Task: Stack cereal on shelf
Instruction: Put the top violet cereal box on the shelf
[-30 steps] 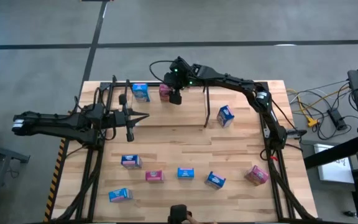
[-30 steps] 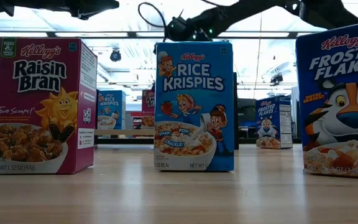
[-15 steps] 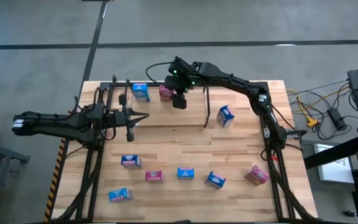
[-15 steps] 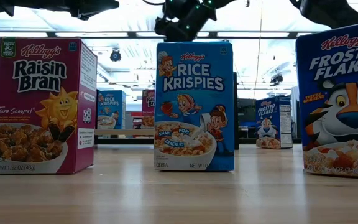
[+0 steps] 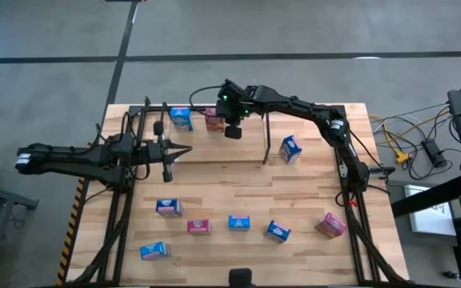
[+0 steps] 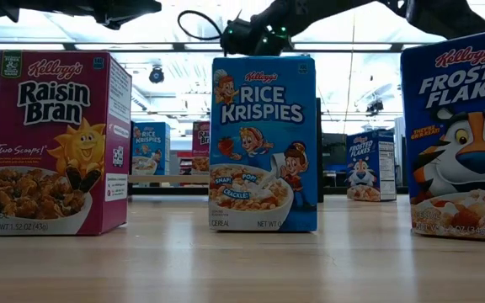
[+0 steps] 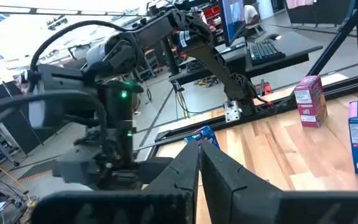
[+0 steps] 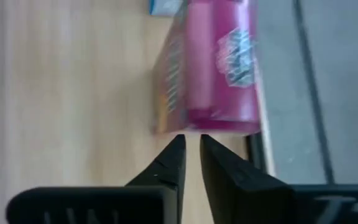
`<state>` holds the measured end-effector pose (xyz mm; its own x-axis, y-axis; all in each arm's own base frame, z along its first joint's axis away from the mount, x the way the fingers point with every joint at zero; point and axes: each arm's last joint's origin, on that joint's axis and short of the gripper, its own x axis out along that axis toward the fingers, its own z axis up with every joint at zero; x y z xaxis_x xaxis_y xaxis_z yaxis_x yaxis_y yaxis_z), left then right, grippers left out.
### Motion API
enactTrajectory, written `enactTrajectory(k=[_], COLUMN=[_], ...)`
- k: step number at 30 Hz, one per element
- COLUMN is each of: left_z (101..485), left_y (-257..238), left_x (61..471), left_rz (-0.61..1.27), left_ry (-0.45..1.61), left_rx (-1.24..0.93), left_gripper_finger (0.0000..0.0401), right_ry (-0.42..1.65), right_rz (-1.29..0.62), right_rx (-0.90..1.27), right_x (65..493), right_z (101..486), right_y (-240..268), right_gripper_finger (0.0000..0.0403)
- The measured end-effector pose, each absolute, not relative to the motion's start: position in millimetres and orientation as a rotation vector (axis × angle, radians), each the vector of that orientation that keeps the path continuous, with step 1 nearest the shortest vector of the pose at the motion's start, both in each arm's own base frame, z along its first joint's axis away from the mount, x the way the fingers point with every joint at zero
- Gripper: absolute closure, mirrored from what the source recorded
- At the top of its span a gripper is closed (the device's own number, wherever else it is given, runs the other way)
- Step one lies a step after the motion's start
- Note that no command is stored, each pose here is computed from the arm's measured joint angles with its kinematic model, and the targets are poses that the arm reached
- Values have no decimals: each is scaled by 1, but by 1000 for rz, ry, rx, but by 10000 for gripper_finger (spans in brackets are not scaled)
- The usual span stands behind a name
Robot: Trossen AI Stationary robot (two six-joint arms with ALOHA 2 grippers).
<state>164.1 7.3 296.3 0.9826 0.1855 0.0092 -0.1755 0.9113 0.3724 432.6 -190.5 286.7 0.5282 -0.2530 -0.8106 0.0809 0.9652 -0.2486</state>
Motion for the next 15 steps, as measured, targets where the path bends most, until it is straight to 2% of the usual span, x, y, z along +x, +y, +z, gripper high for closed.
enactTrajectory(k=[5,15], left_z=[296,296], left_y=[7,7], left_x=[164,164], left_rz=[186,186], left_ry=[27,28], left_rx=[381,378], left_gripper_finger=[401,401], right_ry=[976,959], right_rz=[-214,-214], right_rx=[-205,-230], right_x=[433,435], right_z=[289,290], right_y=[-194,-196], right_gripper_finger=[385,387])
